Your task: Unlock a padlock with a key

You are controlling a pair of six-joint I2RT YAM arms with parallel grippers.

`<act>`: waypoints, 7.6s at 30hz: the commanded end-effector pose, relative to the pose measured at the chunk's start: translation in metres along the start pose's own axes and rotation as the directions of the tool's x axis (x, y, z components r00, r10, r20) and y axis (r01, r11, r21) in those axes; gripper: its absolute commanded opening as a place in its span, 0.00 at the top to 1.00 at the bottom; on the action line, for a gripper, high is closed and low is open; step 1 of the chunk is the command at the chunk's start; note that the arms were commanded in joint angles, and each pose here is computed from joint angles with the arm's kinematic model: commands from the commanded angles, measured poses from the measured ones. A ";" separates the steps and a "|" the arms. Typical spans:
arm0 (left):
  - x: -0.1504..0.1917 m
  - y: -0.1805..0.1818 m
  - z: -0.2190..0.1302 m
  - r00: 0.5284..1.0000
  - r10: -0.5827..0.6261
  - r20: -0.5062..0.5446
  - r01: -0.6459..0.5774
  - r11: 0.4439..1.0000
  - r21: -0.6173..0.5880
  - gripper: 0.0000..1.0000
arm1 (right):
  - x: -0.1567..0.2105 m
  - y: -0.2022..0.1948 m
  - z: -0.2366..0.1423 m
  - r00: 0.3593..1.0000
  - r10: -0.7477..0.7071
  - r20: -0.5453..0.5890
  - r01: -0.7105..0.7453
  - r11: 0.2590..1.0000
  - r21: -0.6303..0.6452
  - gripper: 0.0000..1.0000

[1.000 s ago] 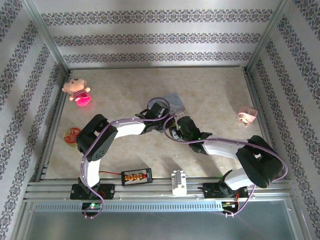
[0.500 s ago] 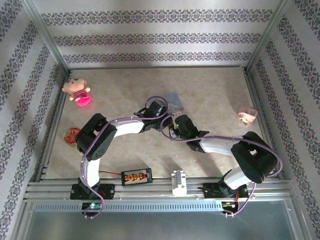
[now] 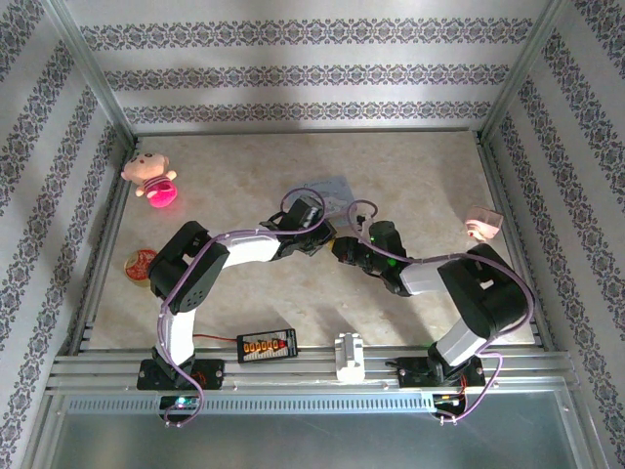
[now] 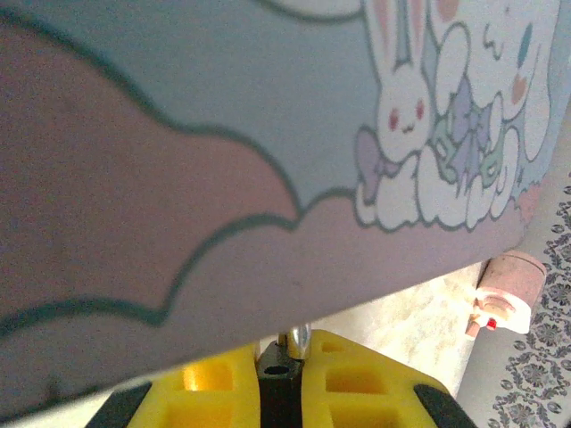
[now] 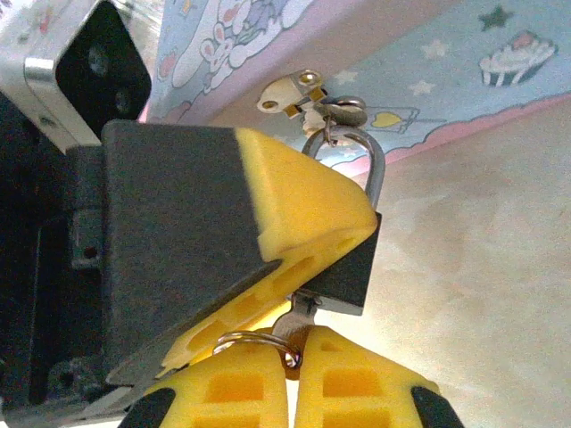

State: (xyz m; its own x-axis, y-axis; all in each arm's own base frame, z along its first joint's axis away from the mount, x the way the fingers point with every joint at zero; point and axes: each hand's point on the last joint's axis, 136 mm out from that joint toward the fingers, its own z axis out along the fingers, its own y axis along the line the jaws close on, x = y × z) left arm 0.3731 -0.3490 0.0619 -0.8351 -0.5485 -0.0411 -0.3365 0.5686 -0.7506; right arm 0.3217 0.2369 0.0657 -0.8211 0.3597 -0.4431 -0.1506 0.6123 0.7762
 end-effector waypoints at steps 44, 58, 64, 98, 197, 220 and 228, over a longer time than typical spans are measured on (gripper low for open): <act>-0.107 -0.033 -0.082 0.703 0.670 0.238 -0.551 0.725 -0.413 0.01 | -0.033 -0.027 -0.027 1.000 0.019 0.016 -0.022 0.980 0.196 0.50; -0.161 0.005 -0.065 0.718 0.663 0.214 -0.460 0.682 -0.569 0.01 | -0.017 -0.041 0.003 0.991 -0.078 -0.105 0.116 0.893 0.434 0.42; -0.169 0.018 -0.057 0.733 0.653 0.193 -0.438 0.668 -0.601 0.01 | -0.015 -0.044 0.011 0.981 -0.135 -0.140 0.188 0.839 0.510 0.42; -0.167 0.064 -0.048 0.783 0.612 0.111 -0.402 0.633 -0.662 0.01 | -0.018 -0.056 0.032 0.977 -0.164 -0.134 0.210 0.829 0.518 0.95; -0.206 0.018 -0.016 0.769 0.597 0.229 -0.555 0.801 -0.224 0.40 | -0.036 -0.065 -0.055 0.978 -0.119 -0.169 0.184 0.875 0.448 1.00; -0.168 0.023 -0.086 0.897 0.345 0.275 -0.325 0.938 -0.118 0.00 | -0.121 -0.069 -0.019 0.967 -0.148 -0.208 0.229 0.865 0.448 0.42; -0.143 0.016 -0.070 0.931 0.283 0.230 -0.286 0.958 -0.022 0.04 | -0.189 -0.032 0.031 0.975 -0.201 -0.091 0.220 0.931 0.293 0.34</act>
State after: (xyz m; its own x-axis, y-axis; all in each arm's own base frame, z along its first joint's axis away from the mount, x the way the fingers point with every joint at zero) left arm 0.4517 -0.1992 0.0818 -0.7869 -0.4651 -0.4056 -0.1342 0.7705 -0.6232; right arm 0.4750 0.1626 0.1016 -0.8400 0.1354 -0.5254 -0.1304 0.8896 0.4377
